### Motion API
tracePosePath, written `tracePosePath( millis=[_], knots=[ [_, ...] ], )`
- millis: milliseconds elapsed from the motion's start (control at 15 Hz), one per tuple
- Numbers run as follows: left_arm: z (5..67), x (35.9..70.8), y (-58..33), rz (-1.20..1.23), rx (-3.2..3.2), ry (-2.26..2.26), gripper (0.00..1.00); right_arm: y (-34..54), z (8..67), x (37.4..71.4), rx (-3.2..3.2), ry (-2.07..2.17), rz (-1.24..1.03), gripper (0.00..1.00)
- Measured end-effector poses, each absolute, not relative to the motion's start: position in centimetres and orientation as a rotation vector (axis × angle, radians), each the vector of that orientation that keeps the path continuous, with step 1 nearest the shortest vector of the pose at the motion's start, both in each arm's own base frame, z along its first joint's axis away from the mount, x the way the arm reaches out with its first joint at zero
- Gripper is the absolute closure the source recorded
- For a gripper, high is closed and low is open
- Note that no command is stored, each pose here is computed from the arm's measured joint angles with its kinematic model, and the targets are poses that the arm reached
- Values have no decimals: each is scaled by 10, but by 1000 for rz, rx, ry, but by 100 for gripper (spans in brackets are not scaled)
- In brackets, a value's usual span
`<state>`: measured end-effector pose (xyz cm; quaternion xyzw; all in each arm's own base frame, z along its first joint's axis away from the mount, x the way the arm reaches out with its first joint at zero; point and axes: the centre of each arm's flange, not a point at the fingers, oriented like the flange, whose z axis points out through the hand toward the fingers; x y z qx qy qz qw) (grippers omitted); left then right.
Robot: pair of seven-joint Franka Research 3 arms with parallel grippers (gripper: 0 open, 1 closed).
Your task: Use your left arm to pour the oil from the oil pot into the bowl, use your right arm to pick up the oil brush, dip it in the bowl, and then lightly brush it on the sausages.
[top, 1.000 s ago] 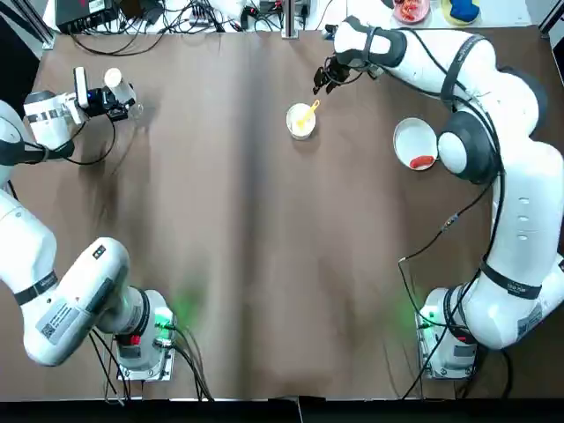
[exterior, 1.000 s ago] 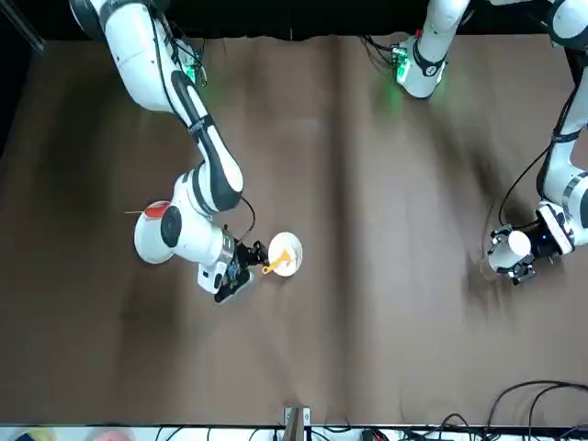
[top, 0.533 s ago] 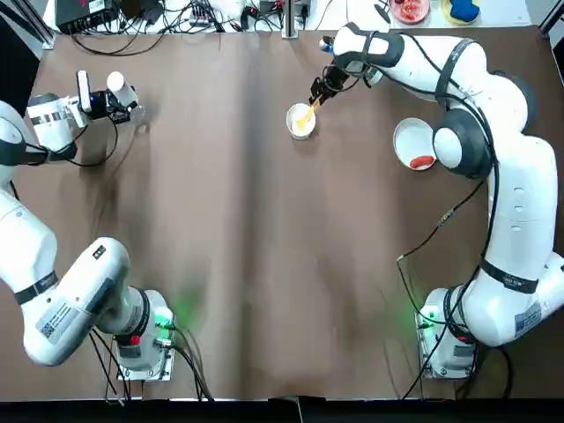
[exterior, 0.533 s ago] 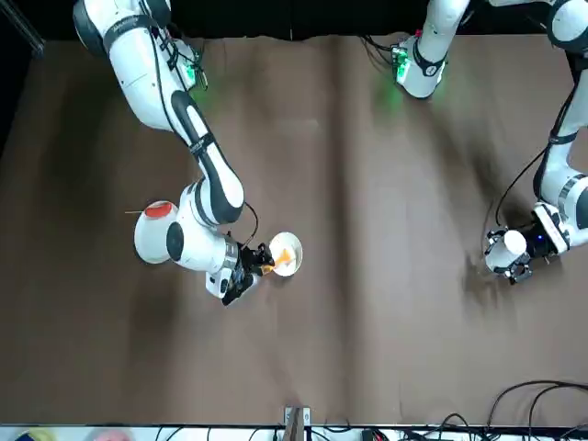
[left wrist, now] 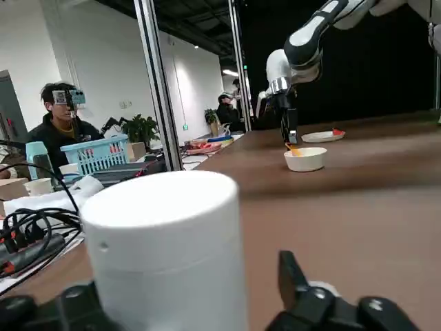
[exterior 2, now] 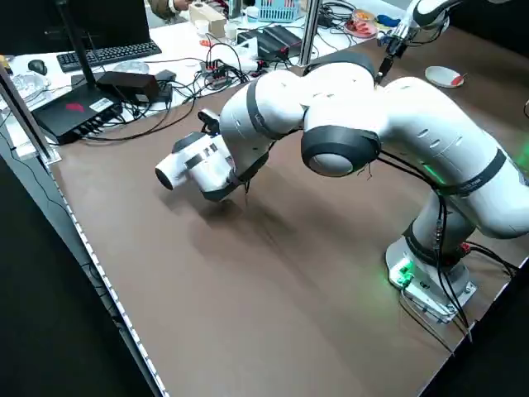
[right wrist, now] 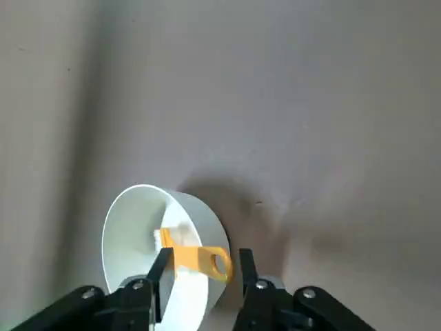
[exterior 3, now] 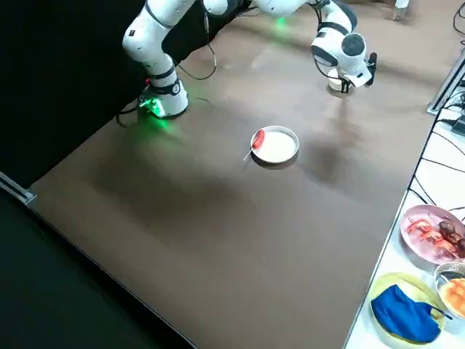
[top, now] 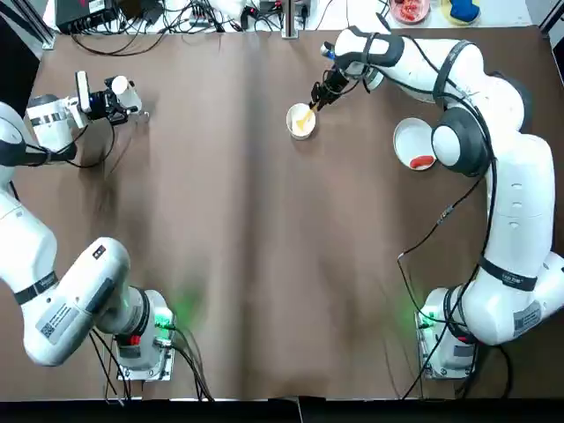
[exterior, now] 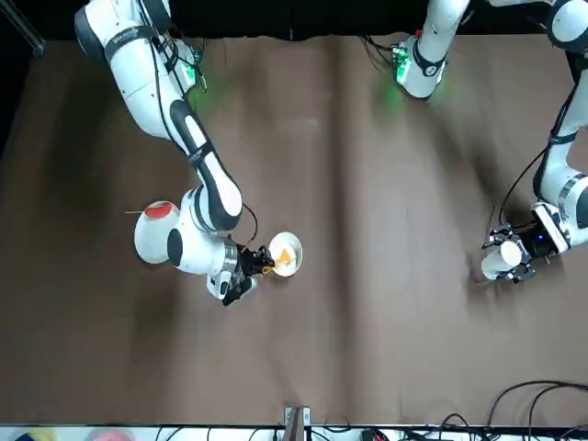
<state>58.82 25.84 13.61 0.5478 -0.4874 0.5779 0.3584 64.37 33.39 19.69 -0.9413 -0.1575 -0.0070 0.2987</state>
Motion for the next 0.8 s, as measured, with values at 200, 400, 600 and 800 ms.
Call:
tracePosePath(
  millis=[200, 400, 600, 800],
  knots=[
    [137, 588, 259, 1492, 1414, -1258, 1, 334, 197, 644, -2499, -418, -17, 66],
    [140, 590, 262, 1497, 1418, -1266, 1, 334, 197, 644, -2499, -416, -18, 70],
    [158, 590, 279, 1493, 1455, -1294, 1, 333, 197, 644, -2498, -415, -17, 81],
    [165, 581, 296, 1429, 1496, -1356, 1, 335, 198, 644, -2490, -408, -18, 89]
  ],
)
